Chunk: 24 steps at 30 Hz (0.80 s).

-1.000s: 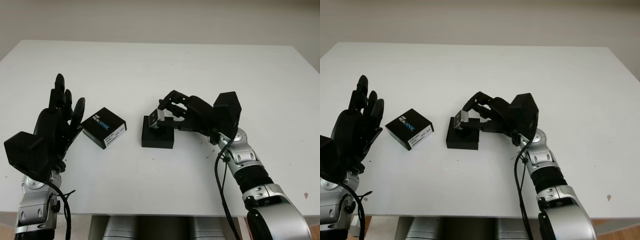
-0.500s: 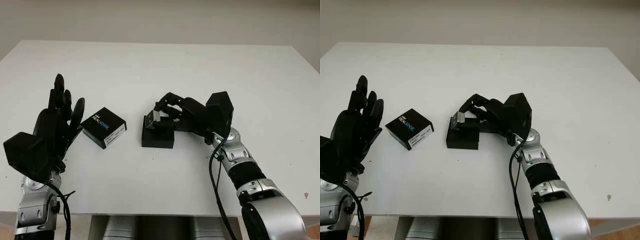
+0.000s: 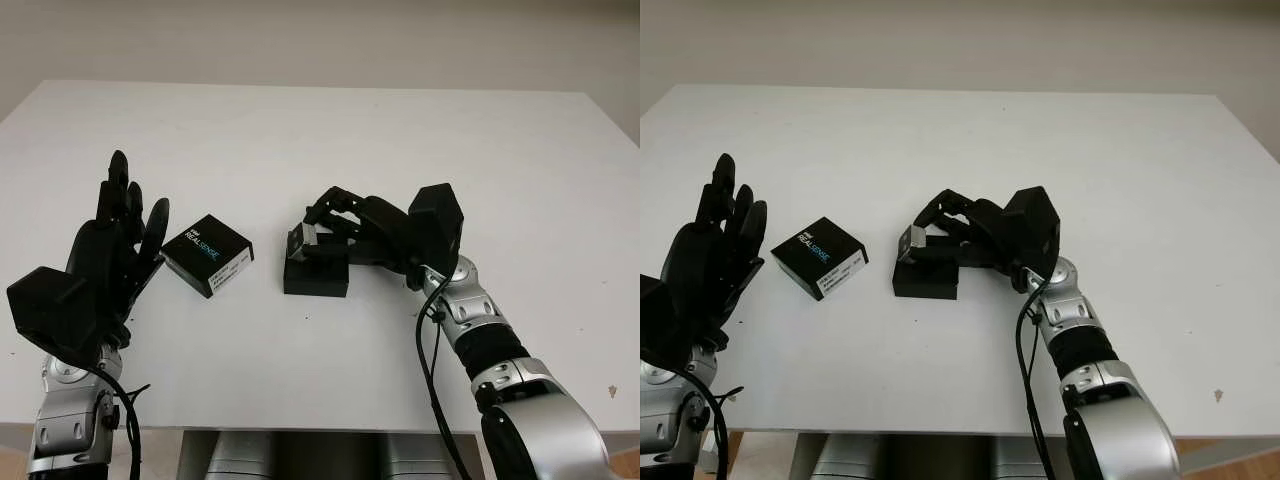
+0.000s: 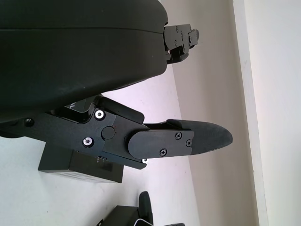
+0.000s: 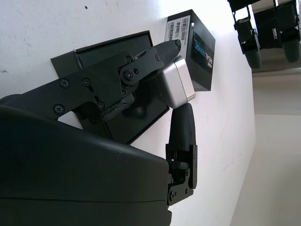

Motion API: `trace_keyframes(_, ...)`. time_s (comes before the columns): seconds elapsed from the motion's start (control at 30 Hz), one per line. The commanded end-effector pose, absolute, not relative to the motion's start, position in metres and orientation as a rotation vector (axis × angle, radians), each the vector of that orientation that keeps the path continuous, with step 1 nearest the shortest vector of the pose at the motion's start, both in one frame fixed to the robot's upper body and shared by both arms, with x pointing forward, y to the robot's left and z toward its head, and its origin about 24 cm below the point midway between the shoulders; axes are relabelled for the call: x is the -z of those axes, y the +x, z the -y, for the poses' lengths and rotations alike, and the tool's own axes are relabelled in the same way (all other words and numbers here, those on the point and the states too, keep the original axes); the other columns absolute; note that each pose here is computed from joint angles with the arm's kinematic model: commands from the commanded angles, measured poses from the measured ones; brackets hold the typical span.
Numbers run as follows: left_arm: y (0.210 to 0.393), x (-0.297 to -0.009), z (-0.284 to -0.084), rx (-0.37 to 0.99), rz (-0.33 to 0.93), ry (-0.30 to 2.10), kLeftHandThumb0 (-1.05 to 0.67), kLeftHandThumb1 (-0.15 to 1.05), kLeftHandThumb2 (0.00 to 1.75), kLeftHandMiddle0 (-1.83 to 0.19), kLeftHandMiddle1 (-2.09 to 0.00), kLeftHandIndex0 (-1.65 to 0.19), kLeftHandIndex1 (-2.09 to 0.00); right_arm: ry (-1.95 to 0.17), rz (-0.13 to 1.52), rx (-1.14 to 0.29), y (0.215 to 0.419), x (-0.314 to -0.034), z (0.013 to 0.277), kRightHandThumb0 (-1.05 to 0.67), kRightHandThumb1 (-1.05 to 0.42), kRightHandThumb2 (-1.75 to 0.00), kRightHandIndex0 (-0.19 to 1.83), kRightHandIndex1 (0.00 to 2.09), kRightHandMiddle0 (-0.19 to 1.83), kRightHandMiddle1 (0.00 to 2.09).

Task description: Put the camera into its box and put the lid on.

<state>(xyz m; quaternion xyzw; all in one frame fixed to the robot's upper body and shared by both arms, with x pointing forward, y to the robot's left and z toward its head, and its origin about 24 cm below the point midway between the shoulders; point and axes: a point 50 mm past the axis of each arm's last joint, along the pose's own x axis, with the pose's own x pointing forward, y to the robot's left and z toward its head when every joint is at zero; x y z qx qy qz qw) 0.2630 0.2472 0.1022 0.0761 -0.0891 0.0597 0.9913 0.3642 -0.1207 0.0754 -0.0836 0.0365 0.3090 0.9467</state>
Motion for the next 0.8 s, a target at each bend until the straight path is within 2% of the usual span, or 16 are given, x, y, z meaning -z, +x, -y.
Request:
trace_keyframes(0.0,0.261,-0.105,-0.247,-0.116,0.193,0.155,-0.67,1.05,0.44,0.14,-0.05,0.15,-0.05,-0.179,-0.070,-0.628,0.363,-0.078,0.123,-0.39,-0.95,-0.05,0.16,0.05,0.30,1.92)
trace_keyframes(0.77,0.261,-0.107,-0.247,-0.119,0.193,0.163,-0.69,1.05,0.44,0.13,-0.06,0.14,-0.06,-0.220,-0.126,-0.618,0.358,-0.067,0.129,-0.38,-0.96,-0.06,0.16,0.05,0.29,1.89)
